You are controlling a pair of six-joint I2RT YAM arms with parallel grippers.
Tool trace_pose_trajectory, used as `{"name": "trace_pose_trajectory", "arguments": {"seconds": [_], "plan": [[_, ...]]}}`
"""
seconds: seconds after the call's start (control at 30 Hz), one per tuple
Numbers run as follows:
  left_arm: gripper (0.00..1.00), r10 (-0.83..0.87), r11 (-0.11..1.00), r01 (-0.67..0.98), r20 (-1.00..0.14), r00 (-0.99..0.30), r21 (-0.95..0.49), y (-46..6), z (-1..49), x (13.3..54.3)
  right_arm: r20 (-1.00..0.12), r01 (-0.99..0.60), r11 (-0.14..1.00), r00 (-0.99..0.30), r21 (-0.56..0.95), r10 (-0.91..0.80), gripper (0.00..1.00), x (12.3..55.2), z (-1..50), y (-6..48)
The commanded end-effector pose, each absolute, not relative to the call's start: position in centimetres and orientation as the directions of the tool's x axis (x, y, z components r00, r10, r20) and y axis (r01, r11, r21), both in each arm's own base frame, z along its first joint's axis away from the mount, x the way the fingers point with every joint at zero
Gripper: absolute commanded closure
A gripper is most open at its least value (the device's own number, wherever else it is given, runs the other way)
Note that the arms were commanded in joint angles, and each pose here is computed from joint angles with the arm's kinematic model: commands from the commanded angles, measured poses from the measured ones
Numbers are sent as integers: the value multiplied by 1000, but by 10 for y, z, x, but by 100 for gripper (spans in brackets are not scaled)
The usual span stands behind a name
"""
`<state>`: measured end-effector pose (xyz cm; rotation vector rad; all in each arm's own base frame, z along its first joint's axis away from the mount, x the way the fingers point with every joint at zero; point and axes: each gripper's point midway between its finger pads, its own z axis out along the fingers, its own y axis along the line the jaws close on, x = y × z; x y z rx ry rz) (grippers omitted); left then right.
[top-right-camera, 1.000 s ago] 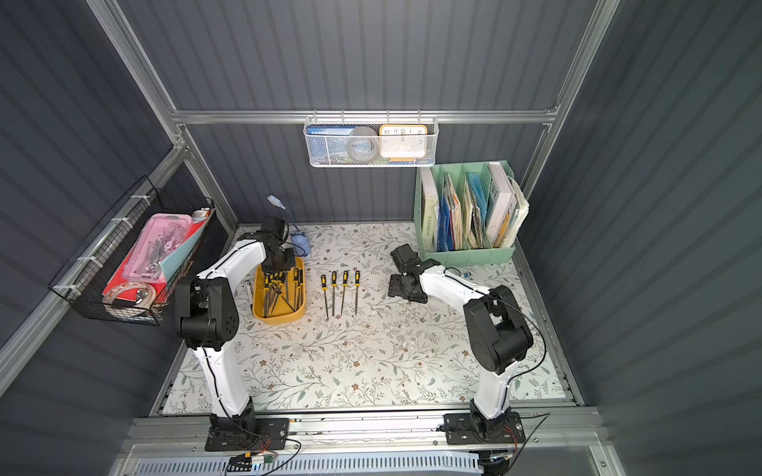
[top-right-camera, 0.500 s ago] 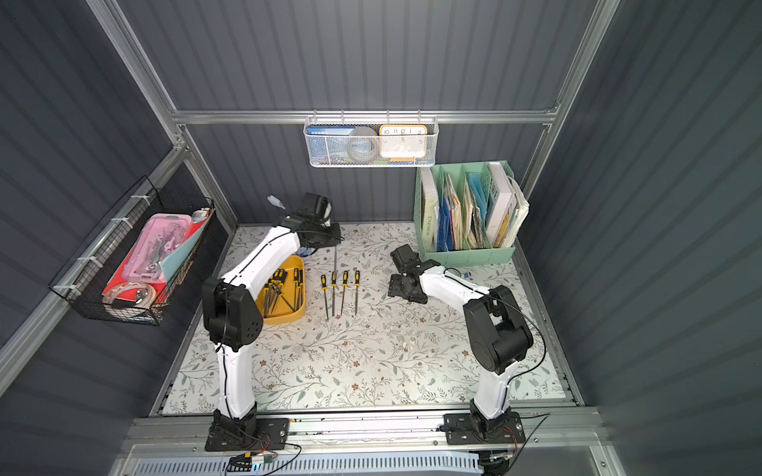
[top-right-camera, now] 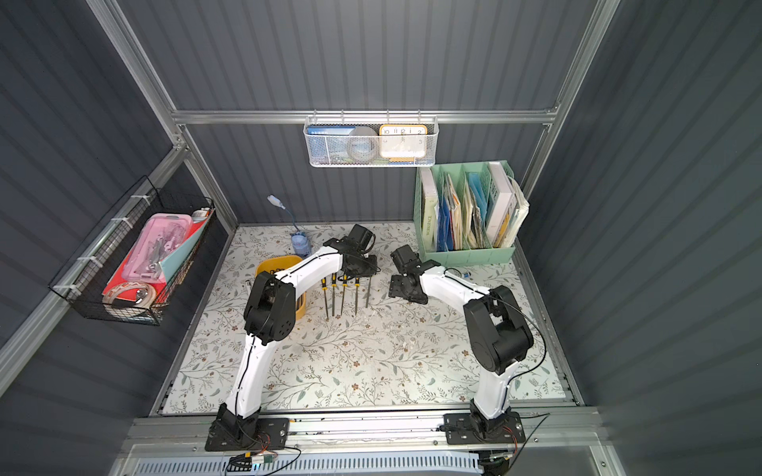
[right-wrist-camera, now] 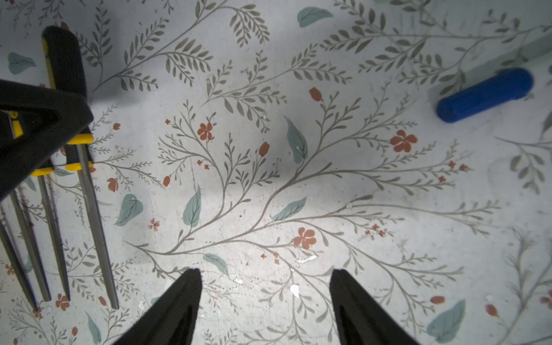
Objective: Take the file tool out of the storage box
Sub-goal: Place the file tool at the center of the board.
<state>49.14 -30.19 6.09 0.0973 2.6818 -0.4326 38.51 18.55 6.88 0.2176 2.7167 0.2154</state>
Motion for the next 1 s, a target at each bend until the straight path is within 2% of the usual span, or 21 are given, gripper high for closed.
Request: {"name": "trace_pose_trajectory", "arguments": {"seconds": [0.0, 0.13, 0.33, 0.47, 0.7, 0.83, 0.9, 0.97], "plan": [[100, -14, 950, 110, -391, -920, -293, -303, 45, 487, -389, 110, 982, -907, 157, 163, 27, 379, 73, 179], [100, -5, 950, 113, -374, -928, -292, -307, 36, 481, -386, 105, 982, -909, 154, 158, 27, 378, 73, 179], [91, -11, 953, 104, -376, -926, -284, -307, 34, 482, -384, 101, 982, -910, 156, 155, 26, 378, 72, 179], [78, -11, 955, 100, -372, -928, -280, -306, 31, 481, -381, 100, 982, -912, 161, 155, 26, 378, 71, 180], [64, -10, 959, 106, -404, -915, -261, -303, 41, 487, -380, 105, 981, -911, 163, 160, 26, 377, 72, 179], [61, -37, 966, 84, -454, -890, -244, -297, 77, 495, -375, 102, 980, -913, 171, 161, 26, 376, 71, 181], [59, -68, 981, 35, -499, -864, -193, -271, 109, 504, -372, 92, 980, -916, 175, 152, 26, 376, 71, 183], [59, -117, 979, -12, -518, -847, -202, -239, 137, 508, -371, 92, 979, -916, 180, 154, 27, 377, 71, 184]]}}
